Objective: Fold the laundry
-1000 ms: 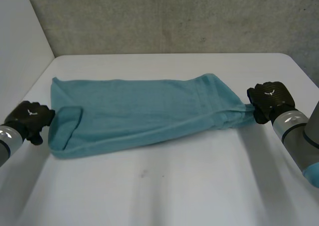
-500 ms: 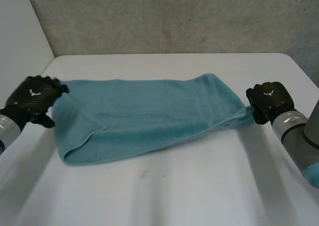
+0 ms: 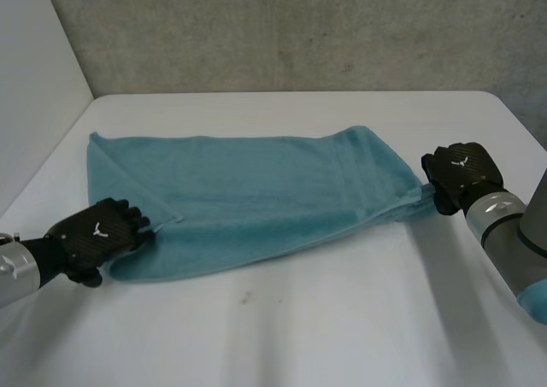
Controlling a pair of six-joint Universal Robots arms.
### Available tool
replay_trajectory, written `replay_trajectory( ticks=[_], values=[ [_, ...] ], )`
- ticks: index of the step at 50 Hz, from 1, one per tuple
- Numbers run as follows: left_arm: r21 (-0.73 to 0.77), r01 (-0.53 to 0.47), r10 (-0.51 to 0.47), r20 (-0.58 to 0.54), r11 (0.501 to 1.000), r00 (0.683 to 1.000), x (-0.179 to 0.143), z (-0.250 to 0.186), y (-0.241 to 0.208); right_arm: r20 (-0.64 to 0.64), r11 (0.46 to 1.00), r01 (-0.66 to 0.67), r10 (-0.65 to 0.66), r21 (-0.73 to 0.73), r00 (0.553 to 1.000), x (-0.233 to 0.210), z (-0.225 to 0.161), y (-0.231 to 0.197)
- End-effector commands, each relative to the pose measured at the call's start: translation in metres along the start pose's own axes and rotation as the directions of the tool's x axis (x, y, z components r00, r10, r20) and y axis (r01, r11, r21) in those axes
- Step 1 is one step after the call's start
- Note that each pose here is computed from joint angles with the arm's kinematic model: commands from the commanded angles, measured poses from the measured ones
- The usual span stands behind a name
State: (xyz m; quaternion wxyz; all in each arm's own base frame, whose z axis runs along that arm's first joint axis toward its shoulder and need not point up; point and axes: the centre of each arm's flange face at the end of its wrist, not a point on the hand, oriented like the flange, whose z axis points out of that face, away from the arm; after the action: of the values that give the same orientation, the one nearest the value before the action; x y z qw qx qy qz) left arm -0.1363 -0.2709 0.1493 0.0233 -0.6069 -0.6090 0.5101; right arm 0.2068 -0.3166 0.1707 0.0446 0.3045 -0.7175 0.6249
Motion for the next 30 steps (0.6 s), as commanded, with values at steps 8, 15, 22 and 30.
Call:
replay_trajectory(
  ticks=[8, 15, 22, 30],
  values=[
    [-0.022, 0.030, -0.031, -0.005, 0.999, 1.000, 0.000, -0.003, 0.009, 0.012, 1.000, -0.003, 0.003, -0.020, 1.000, -0.004, 0.002, 0.007],
    [-0.036, 0.032, -0.032, 0.009, 0.999, 0.999, -0.005, -0.003, 0.017, 0.014, 1.000, -0.002, 0.003, -0.019, 1.000, -0.005, 0.002, 0.007],
    [-0.045, -0.006, 0.008, 0.039, 0.999, 0.999, -0.006, 0.000, 0.023, 0.013, 1.000, -0.002, 0.002, -0.018, 1.000, -0.004, 0.002, 0.006],
    [-0.042, -0.003, 0.004, 0.026, 0.999, 1.000, -0.001, 0.004, 0.024, 0.013, 1.000, -0.004, 0.004, -0.018, 1.000, -0.004, 0.002, 0.006]
  ],
)
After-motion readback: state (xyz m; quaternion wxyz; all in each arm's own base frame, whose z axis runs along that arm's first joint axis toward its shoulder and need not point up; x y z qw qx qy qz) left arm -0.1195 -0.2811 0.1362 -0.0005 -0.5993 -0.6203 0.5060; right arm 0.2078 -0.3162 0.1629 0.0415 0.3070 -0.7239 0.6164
